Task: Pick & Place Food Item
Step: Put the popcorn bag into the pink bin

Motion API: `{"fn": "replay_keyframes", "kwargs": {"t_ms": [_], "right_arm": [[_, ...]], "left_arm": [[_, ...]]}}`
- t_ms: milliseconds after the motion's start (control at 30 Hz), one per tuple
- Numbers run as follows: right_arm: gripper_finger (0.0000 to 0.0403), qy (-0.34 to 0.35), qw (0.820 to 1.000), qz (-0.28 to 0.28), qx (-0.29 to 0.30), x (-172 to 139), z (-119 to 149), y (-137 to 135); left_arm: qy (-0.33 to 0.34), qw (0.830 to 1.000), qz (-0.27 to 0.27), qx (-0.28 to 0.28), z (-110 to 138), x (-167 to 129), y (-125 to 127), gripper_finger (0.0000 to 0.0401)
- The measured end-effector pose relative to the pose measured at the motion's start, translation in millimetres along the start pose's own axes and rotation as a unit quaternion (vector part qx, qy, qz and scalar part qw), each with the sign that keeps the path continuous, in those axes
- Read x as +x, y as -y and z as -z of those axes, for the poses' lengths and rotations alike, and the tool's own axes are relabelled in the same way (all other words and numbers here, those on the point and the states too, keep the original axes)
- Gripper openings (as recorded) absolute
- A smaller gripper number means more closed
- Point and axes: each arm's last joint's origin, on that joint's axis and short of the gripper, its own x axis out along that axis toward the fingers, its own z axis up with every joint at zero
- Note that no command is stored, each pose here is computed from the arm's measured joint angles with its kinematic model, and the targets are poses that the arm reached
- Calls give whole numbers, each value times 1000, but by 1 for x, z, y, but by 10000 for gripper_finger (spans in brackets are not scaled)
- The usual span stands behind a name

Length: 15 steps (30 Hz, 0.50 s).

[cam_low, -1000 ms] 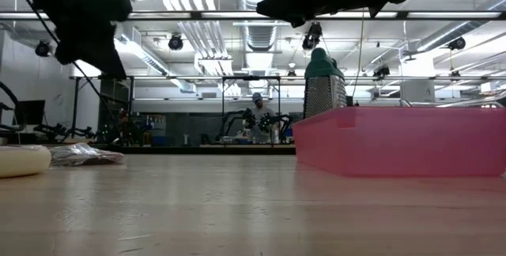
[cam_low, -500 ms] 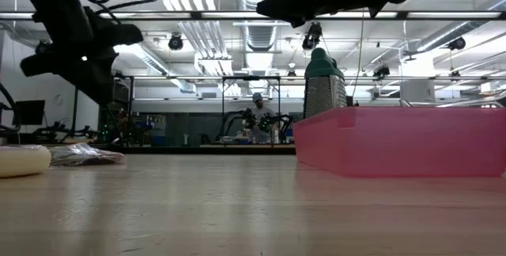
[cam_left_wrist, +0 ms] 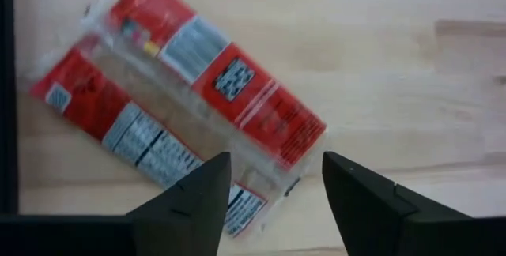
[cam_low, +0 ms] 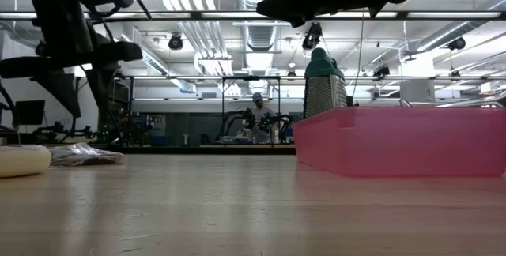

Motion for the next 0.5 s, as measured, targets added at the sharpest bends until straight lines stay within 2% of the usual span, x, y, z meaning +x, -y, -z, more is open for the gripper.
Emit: {"fn": "replay_keyframes", "kwargs": {"t_ms": [500], "right_arm": [[121,0,1000,0,0,0,0,0]], "left_arm": [[-38,996,-71,-34,10,22,8,209]]}}
